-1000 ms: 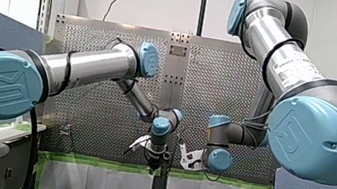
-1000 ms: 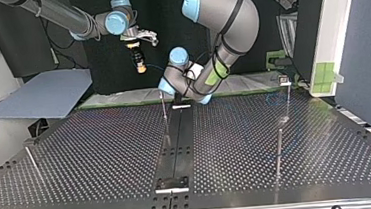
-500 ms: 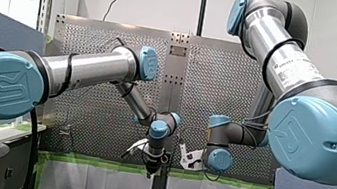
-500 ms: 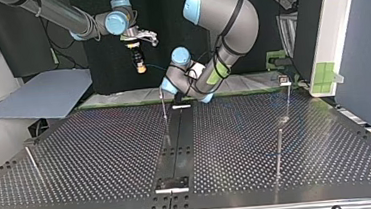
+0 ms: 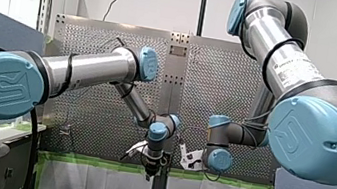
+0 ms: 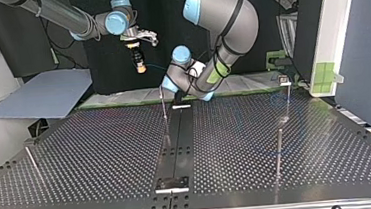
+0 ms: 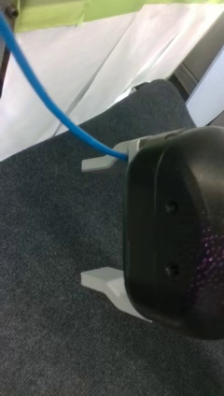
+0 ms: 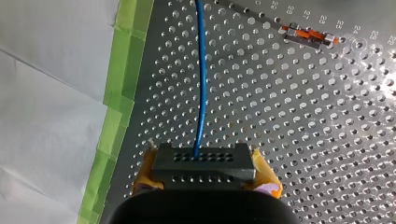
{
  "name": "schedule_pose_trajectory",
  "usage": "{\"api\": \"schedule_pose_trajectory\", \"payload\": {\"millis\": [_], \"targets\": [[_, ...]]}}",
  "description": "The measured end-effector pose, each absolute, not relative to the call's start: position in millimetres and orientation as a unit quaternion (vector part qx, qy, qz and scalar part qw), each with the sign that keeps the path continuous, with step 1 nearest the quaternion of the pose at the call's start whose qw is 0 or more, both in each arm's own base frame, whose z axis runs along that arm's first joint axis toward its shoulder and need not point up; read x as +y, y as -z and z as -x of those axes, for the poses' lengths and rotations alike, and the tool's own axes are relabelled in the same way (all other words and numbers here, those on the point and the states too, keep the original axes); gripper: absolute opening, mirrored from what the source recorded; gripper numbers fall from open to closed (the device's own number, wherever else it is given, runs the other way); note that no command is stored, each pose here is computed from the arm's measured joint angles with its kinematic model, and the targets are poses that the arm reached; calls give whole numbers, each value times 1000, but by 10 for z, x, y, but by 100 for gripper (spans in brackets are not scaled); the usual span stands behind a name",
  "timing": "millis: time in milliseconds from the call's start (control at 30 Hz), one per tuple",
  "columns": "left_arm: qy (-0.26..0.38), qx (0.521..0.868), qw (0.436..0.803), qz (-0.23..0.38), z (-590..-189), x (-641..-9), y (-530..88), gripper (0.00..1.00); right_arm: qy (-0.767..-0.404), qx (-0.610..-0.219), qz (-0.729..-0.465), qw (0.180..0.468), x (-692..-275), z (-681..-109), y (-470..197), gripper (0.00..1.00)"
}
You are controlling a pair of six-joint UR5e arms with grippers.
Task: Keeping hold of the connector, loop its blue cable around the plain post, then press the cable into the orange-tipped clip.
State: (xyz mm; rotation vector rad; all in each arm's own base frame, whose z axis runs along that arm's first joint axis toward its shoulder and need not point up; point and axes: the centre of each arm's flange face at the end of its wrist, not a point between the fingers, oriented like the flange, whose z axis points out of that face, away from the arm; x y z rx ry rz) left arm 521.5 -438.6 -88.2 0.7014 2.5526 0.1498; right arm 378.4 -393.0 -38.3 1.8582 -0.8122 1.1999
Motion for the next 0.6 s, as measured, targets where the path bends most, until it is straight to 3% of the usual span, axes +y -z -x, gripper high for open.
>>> {"api": "schedule_pose_trajectory", "payload": {"millis": [267, 333, 367, 400, 433, 467, 500, 600], "targets": [[-54, 934, 245, -255, -5239, -4384, 886, 100, -470, -318, -729, 382, -3930, -3785, 384, 0], [-52, 934, 246, -255, -5244, -4386, 893, 65, -470, -318, -729, 382, -3928, -3784, 385, 0], [-50, 933, 247, -255, -5250, -4389, 893, 65, -470, -318, -729, 382, -3928, -3784, 385, 0], [-46, 933, 250, -255, -5258, -4400, 893, 47, -470, -318, -729, 382, -3928, -3785, 384, 0], [-42, 932, 252, -256, -5265, -4410, 895, 20, -470, -318, -729, 382, -3929, -3785, 384, 0], [-38, 932, 255, -256, -5272, -4420, 898, 20, -470, -318, -729, 382, -3928, -3785, 384, 0], [-34, 931, 259, -256, -5281, -4431, 903, 0, -470, -318, -729, 382, -3928, -3785, 384, 0], [-31, 930, 263, -256, -5293, -4435, 919, 0, -470, -318, -729, 382, -3927, -3784, 385, 0]]}}
